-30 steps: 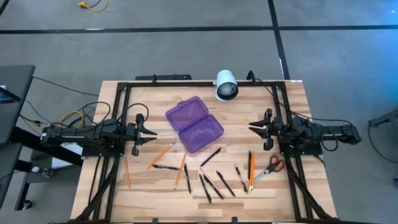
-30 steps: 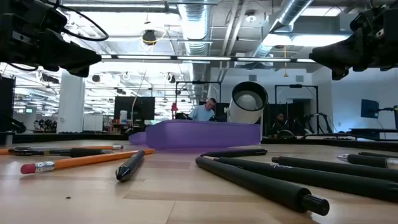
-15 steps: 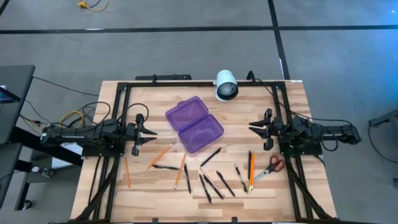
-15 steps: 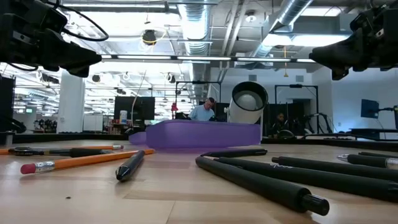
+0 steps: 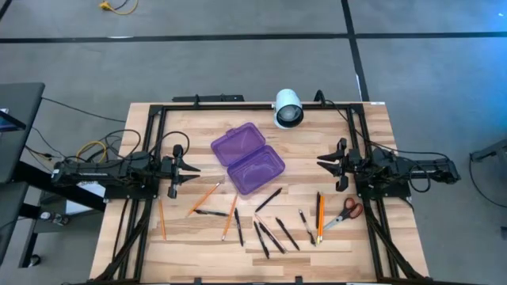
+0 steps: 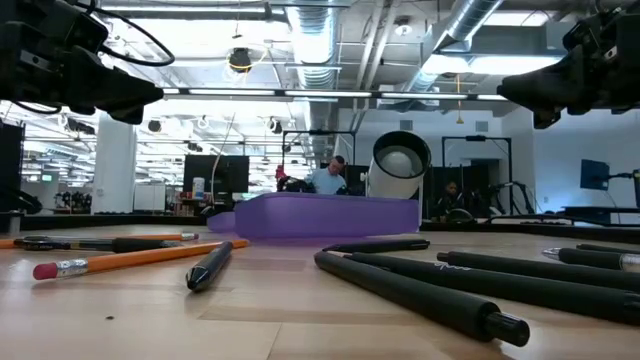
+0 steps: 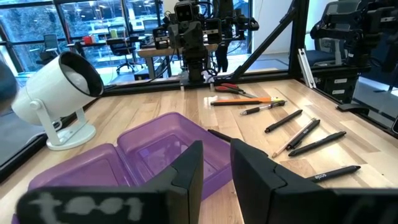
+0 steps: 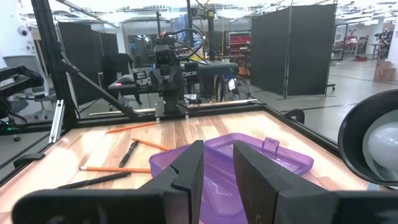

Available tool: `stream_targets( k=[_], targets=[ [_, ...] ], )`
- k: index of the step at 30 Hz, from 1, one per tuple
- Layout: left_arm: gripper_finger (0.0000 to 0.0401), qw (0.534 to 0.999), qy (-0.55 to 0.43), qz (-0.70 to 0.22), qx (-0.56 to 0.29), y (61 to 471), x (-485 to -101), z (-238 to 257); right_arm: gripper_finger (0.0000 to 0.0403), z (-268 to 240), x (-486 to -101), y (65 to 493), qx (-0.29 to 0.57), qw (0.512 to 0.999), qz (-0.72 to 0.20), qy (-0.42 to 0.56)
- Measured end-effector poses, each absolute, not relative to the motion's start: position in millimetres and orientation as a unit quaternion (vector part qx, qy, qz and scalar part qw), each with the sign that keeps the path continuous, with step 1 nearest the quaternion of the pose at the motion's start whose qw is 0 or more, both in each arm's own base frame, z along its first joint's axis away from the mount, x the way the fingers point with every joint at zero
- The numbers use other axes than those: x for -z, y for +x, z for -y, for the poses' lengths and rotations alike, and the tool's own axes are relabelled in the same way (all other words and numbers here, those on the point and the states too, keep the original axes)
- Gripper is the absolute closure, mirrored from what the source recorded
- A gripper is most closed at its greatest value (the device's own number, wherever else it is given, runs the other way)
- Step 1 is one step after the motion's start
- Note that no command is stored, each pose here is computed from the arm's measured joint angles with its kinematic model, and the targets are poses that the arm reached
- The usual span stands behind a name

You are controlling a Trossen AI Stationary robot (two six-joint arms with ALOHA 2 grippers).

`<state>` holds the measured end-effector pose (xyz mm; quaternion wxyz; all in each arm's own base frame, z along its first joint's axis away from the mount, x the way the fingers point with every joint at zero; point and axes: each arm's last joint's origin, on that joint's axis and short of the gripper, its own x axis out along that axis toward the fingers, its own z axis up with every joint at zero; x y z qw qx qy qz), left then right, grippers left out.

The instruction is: Pick & place school supplies into a supply box

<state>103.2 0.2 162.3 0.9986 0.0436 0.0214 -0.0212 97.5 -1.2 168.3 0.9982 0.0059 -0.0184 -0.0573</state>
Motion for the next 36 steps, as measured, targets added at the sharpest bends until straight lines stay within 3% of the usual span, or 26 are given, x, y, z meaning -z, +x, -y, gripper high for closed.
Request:
stream_targets(
  k=[13, 18, 22, 29, 32, 36],
  targets=[
    [0.0328, 0.999, 0.044, -0.021, 0.023, 103.2, -162.3, -0.1, 0.0321, 1.2, -168.2, 97.5, 0.057, 0.998, 0.018, 0.004],
    [0.0328, 0.999, 0.043, -0.021, 0.023, 103.2, -162.4, -0.2, 0.0321, 1.3, -168.2, 97.5, 0.060, 0.992, 0.012, -0.110],
    [0.0328, 0.999, 0.036, -0.016, 0.028, 103.2, -163.3, 0.2, 0.0321, 1.2, -168.3, 97.5, 0.059, 0.990, 0.011, -0.126],
    [0.0328, 0.990, -0.011, -0.007, 0.140, 102.3, -165.5, 6.6, 0.0321, 0.7, -171.0, 97.4, 0.050, 0.998, 0.032, 0.006],
    [0.0328, 0.976, 0.014, 0.009, 0.216, 100.7, -167.8, 10.9, 0.0321, 0.7, -176.7, 96.8, 0.044, 0.992, 0.066, 0.096],
    [0.0328, 0.963, 0.055, 0.057, 0.257, 99.1, -175.5, 13.2, 0.0321, 0.9, -187.1, 94.9, 0.036, 0.983, 0.122, 0.130]
  ],
)
